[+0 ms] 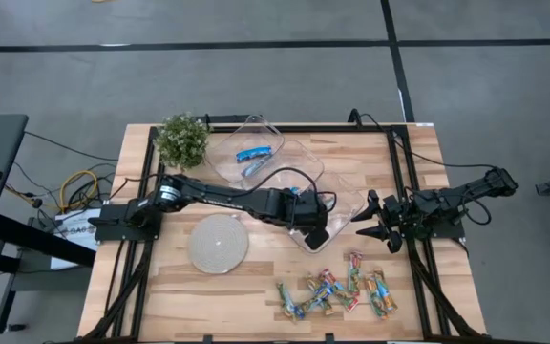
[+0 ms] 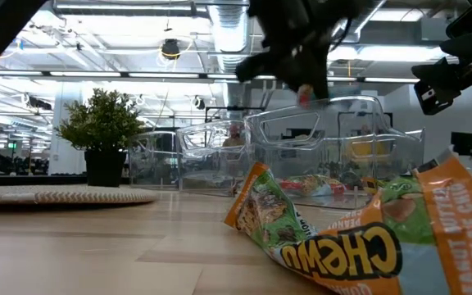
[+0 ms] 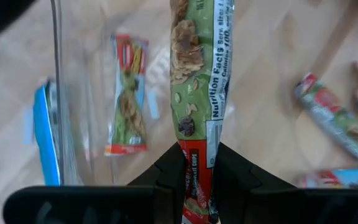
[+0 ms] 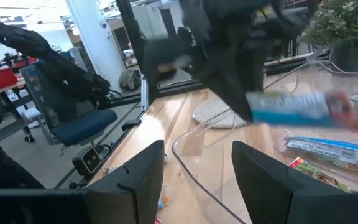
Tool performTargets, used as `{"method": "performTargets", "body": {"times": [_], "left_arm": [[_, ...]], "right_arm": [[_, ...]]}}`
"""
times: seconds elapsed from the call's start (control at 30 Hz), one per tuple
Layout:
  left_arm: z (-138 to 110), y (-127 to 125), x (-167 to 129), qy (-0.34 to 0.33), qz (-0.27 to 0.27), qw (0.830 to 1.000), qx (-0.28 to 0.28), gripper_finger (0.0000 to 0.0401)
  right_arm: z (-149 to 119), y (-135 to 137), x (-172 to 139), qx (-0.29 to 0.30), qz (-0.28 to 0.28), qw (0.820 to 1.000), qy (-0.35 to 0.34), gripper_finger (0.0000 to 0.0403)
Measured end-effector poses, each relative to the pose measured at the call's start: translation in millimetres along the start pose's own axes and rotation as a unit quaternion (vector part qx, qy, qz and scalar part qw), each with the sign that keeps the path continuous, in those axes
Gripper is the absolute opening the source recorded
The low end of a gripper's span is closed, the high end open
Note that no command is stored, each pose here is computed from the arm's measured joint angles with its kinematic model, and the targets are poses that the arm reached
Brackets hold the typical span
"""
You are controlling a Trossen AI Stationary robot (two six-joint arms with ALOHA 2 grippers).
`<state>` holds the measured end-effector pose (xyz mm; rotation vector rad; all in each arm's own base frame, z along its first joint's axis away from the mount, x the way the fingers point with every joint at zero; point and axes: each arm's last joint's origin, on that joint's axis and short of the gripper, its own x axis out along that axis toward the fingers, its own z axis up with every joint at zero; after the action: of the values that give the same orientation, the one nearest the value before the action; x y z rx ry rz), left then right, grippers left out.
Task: Pick and place Granola Bars by type
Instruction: Put the red granola bar into the bottom transparent bin
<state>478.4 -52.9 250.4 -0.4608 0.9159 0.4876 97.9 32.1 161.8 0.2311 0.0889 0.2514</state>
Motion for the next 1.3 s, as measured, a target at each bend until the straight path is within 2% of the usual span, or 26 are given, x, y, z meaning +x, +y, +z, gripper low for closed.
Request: {"method": "performTargets", "body": {"times": [0.3,0.87,1.3], "left_arm": [[-15.7,19.4,33.7,0.044,0.004,0.999,-0.029,0.0055],[-9.9,27.2,36.6,0.054,-0.004,0.998,-0.037,0.0056],[-10.0,26.7,36.3,0.062,-0.014,0.997,-0.035,0.0128]], "right_arm": [[0.0,0.0,0.0,0.000,0.000,1.000,0.000,0.0184],[0.0,0.0,0.0,0.000,0.000,1.000,0.000,0.0184],[0.0,0.0,0.0,0.000,0.000,1.000,0.000,0.0184]]}}
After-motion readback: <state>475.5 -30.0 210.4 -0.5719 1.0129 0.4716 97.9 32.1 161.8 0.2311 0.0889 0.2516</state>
